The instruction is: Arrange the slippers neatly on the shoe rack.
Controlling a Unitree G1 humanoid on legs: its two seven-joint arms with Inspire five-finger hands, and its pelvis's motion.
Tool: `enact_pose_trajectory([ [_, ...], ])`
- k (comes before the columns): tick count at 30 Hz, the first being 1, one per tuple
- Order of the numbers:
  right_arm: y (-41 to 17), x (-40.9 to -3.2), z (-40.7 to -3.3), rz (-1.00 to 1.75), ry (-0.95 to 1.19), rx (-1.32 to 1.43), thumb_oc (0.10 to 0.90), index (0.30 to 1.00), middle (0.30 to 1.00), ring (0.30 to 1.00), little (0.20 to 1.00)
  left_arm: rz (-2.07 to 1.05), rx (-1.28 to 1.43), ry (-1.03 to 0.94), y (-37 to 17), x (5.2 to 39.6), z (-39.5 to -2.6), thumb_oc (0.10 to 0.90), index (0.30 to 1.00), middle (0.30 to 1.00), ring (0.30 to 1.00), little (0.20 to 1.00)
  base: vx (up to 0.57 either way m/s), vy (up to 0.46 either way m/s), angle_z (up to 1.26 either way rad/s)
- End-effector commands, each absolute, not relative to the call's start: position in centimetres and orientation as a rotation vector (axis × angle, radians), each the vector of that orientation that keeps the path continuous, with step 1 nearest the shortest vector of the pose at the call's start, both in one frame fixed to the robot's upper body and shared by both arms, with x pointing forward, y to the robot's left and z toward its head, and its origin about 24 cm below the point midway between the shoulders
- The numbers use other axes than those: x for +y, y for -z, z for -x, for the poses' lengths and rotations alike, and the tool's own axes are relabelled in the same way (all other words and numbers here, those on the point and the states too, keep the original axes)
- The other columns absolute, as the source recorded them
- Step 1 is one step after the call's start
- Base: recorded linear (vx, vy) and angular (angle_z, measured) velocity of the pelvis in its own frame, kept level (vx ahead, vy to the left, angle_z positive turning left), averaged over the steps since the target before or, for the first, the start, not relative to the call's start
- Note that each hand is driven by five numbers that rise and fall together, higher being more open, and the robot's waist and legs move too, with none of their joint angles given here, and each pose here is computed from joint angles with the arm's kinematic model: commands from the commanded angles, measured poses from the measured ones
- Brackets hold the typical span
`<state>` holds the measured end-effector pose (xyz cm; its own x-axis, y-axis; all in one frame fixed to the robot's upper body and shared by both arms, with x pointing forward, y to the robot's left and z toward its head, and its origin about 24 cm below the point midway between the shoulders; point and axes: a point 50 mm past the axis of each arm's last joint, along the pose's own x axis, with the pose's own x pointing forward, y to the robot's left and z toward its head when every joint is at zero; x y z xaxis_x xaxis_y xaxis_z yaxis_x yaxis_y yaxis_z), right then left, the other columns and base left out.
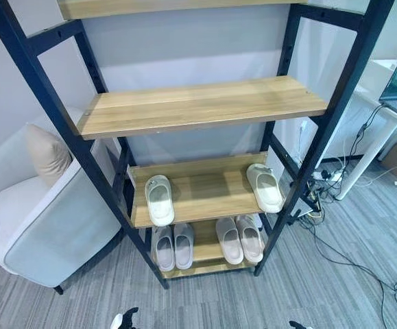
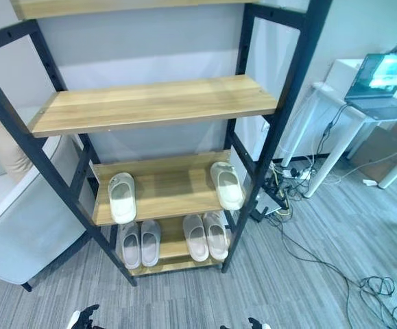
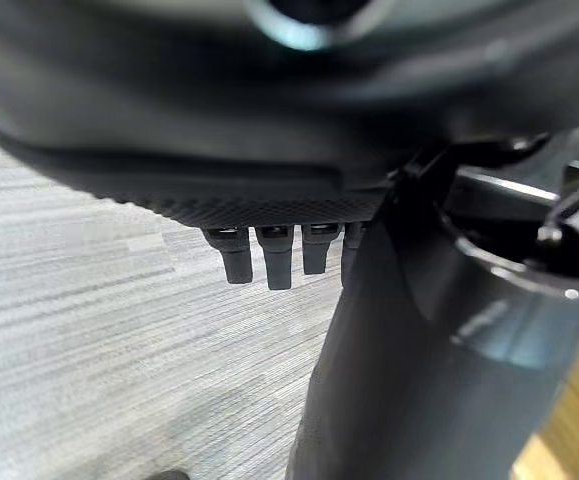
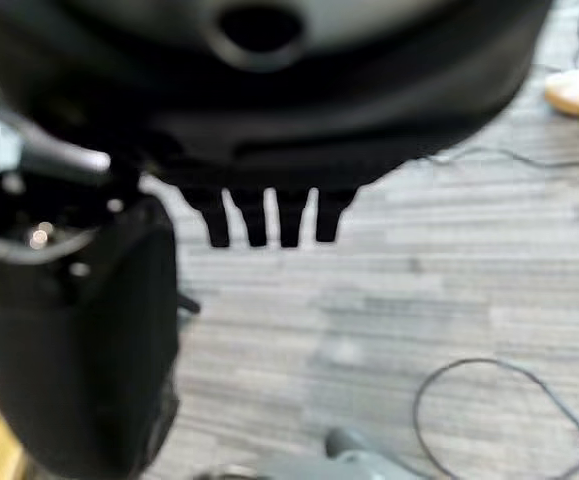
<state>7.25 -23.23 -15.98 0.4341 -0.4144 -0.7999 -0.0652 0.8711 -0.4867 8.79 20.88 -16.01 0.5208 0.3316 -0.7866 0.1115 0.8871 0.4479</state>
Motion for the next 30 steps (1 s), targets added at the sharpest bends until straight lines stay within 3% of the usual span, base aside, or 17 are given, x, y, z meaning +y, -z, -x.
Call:
enact_pose_trajectory([
  [1, 14.9, -24.4, -10.5, 0.557, 0.235, 0.999, 0.8, 0.9, 0.9, 0.9, 0.9, -0.435, 0.868, -0.071, 15.0, 17.9, -13.0, 0.8, 0.9, 0.9, 0.9, 0.9, -0.11, 0.035, -0.17],
  [9, 14.3, -25.0, -12.1, 0.501, 0.291, 0.963, 0.8, 0.9, 0.9, 0.9, 0.9, -0.629, 0.799, 0.167, 14.9, 15.6, -13.9, 0.8, 0.9, 0.9, 0.9, 0.9, -0.05, 0.088, -0.07],
  [15, 14.8, -24.6, -11.3, 0.454, 0.309, 1.012, 0.8, 0.9, 0.9, 0.9, 0.9, -0.678, 0.722, 0.156, 13.9, 16.3, -16.2, 0.8, 0.9, 0.9, 0.9, 0.9, -0.06, -0.01, -0.27],
  [22, 15.3, -24.8, -9.4, 0.478, 0.29, 1.073, 0.8, 0.9, 0.9, 0.9, 0.9, -0.644, 0.715, 0.158, 13.9, 15.7, -16.0, 0.8, 0.9, 0.9, 0.9, 0.9, 0.07, -0.098, 0.2],
  [28, 14.8, -25.2, -10.4, 0.506, 0.281, 1.017, 0.8, 0.9, 0.9, 0.9, 0.9, -0.67, 0.446, 0.242, 10.7, 13.8, -19.6, 0.8, 0.9, 0.9, 0.9, 0.9, -0.01, -0.116, 0.17],
  [30, 15.0, -23.8, -10.7, 0.519, 0.257, 0.998, 0.8, 0.9, 0.9, 0.9, 0.9, -0.638, 0.287, 0.292, 8.1, 12.6, -21.0, 0.8, 0.9, 0.9, 0.9, 0.9, -0.02, -0.061, 0.28],
])
